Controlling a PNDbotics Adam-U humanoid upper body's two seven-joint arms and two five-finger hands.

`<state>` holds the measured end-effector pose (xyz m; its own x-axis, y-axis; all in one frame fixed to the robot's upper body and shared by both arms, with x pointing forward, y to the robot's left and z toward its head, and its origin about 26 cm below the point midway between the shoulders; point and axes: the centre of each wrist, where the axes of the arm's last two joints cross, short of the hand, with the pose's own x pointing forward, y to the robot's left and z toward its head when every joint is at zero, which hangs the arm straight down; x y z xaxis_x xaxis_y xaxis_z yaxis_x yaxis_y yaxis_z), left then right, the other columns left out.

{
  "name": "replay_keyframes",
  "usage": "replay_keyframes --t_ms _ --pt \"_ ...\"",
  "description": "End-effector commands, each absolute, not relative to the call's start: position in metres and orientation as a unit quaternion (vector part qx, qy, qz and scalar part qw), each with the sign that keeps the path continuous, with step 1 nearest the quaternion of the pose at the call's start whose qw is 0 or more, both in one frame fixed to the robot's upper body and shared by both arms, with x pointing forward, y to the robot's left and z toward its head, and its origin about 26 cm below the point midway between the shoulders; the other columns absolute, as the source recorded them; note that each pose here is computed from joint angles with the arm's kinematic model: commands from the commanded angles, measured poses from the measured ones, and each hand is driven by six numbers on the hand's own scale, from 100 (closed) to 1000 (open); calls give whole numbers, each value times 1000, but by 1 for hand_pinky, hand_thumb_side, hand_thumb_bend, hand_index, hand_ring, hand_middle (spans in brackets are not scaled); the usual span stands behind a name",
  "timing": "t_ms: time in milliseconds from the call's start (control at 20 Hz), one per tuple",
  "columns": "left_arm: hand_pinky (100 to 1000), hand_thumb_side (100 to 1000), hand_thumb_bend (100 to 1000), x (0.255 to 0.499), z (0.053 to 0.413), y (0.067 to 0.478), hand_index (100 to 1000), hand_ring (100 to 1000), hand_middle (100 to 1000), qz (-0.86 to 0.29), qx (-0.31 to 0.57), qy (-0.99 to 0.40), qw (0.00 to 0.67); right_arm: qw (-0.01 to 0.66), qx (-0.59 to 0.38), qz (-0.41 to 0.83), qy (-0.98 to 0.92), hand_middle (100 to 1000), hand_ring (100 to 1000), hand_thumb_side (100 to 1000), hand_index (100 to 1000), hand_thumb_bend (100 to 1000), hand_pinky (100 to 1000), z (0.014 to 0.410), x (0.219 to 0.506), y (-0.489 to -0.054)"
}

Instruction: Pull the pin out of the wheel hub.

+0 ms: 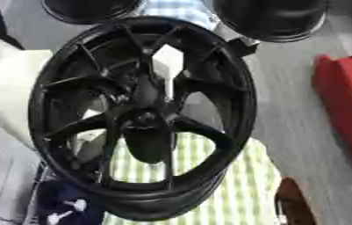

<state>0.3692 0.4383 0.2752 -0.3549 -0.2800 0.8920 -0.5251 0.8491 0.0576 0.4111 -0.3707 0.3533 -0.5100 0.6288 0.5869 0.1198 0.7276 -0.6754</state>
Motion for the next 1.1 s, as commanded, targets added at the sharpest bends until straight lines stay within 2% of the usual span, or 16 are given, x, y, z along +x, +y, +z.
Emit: replay_keyframes --t_ms 50,350,700,1100 --pt "744 616 897 361 295 446 840 795 745 115 263 -824 489 420 -243 295 -823 768 738 408 828 482 831 371 404 -373" --pt "742 610 887 353 289 441 831 789 734 97 281 -825 480 415 -246 309 -820 768 740 412 827 483 831 373 404 -368" --pt "740 616 886 332 269 419 832 788 733 88 273 -837 466 387 -254 346 -816 770 747 415 827 490 835 389 401 -354" --pt "739 618 888 313 262 396 832 788 732 86 261 -846 456 312 -281 490 -764 775 776 403 826 520 849 421 397 -308"
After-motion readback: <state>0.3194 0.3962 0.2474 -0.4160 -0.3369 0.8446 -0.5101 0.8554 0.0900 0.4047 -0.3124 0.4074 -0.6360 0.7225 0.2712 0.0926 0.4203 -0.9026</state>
